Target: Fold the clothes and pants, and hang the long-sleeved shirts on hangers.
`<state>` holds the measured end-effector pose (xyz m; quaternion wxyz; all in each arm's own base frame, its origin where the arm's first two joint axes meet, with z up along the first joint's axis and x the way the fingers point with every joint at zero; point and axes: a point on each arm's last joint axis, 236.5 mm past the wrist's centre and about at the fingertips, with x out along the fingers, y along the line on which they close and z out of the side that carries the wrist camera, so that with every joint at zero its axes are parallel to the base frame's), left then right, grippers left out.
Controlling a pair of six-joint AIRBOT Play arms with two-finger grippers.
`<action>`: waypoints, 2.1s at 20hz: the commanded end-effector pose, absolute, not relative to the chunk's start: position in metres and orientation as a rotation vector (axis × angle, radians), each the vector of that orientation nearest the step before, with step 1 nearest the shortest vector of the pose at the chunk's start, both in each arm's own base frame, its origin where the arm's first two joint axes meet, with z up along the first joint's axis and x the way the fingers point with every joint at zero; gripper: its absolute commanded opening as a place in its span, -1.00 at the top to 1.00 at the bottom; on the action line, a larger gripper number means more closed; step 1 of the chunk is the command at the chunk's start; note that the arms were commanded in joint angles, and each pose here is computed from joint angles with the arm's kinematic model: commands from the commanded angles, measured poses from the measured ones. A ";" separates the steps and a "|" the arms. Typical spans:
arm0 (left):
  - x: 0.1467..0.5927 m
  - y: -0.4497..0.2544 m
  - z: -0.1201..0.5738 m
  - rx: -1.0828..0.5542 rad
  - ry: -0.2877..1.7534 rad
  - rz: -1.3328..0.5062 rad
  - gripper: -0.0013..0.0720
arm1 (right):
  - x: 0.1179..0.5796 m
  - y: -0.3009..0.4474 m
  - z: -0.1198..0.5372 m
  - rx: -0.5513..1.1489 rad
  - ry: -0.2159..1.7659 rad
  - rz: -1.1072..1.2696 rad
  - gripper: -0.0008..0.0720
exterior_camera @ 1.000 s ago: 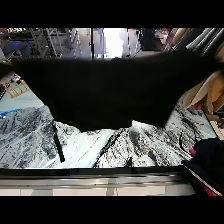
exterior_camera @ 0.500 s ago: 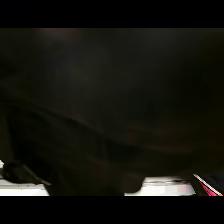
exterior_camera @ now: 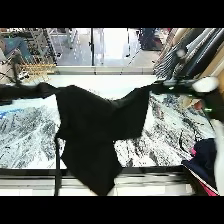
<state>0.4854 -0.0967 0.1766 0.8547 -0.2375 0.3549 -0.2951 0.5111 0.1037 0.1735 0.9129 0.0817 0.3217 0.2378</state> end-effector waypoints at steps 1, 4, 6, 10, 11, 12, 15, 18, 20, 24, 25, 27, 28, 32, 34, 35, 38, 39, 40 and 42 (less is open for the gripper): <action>0.577 -0.054 0.060 -0.576 0.743 -0.325 0.94 | 0.601 0.082 0.073 0.381 0.628 0.265 0.92; 0.621 -0.021 0.058 -0.564 0.629 -0.223 -0.67 | 0.608 0.078 0.064 0.366 0.646 0.269 -0.95; 0.624 0.001 0.077 -0.528 0.605 -0.217 -0.97 | 0.573 0.076 0.051 0.293 0.816 0.338 -0.84; 0.565 0.033 0.060 -0.429 0.861 -0.223 -0.67 | 0.436 0.095 -0.001 0.333 1.373 0.600 -0.66; 0.539 0.043 0.043 -0.393 0.990 -0.196 -0.48 | 0.398 0.111 -0.009 0.374 1.499 0.689 -0.66; 0.514 0.050 0.027 -0.370 1.116 -0.160 -0.48 | 0.369 0.131 -0.015 0.407 1.577 0.788 -0.66; 0.451 0.055 0.001 -0.319 1.409 -0.123 -0.41 | 0.331 0.181 -0.049 0.349 1.631 0.902 -0.66; 0.438 0.044 0.002 -0.329 1.466 -0.159 -0.30 | 0.331 0.218 -0.077 0.230 1.573 0.894 -0.66; 0.437 0.033 0.004 -0.352 1.470 -0.192 -0.30 | 0.332 0.237 -0.089 0.188 1.553 0.895 -0.62; 0.442 0.005 0.015 -0.430 1.442 -0.289 -0.30 | 0.322 0.248 -0.108 0.060 1.570 0.904 0.73; 0.442 -0.003 0.018 -0.432 1.435 -0.327 -0.30 | 0.333 0.236 -0.108 -0.011 1.561 0.859 0.93; 0.441 -0.017 0.022 -0.418 1.428 -0.392 -0.30 | 0.399 0.190 -0.091 -0.159 1.437 0.637 0.94; 0.440 -0.023 0.021 -0.400 1.429 -0.416 -0.31 | 0.446 0.162 -0.068 -0.183 1.319 0.490 0.94; 0.425 -0.061 -0.015 -0.380 1.489 -0.478 -0.38 | 0.576 0.098 0.030 0.074 0.854 0.220 0.00; 0.410 -0.086 -0.041 -0.411 1.536 -0.499 -0.38 | 0.561 0.072 0.022 0.099 0.954 0.194 -0.61; 0.399 -0.095 -0.052 -0.426 1.571 -0.509 -0.38 | 0.541 0.054 0.009 0.109 1.058 0.170 -0.43; 0.374 -0.111 -0.067 -0.492 1.643 -0.535 -0.38 | 0.471 0.025 -0.022 0.209 1.335 0.214 -0.43; 0.371 -0.114 -0.069 -0.514 1.648 -0.540 -0.38 | 0.450 0.032 -0.026 0.276 1.380 0.284 -0.44; 0.371 -0.115 -0.070 -0.530 1.647 -0.537 -0.38 | 0.429 0.045 -0.027 0.357 1.398 0.372 -0.44; 0.370 -0.115 -0.073 -0.539 1.648 -0.525 -0.38 | 0.388 0.070 -0.028 0.481 1.402 0.510 -0.51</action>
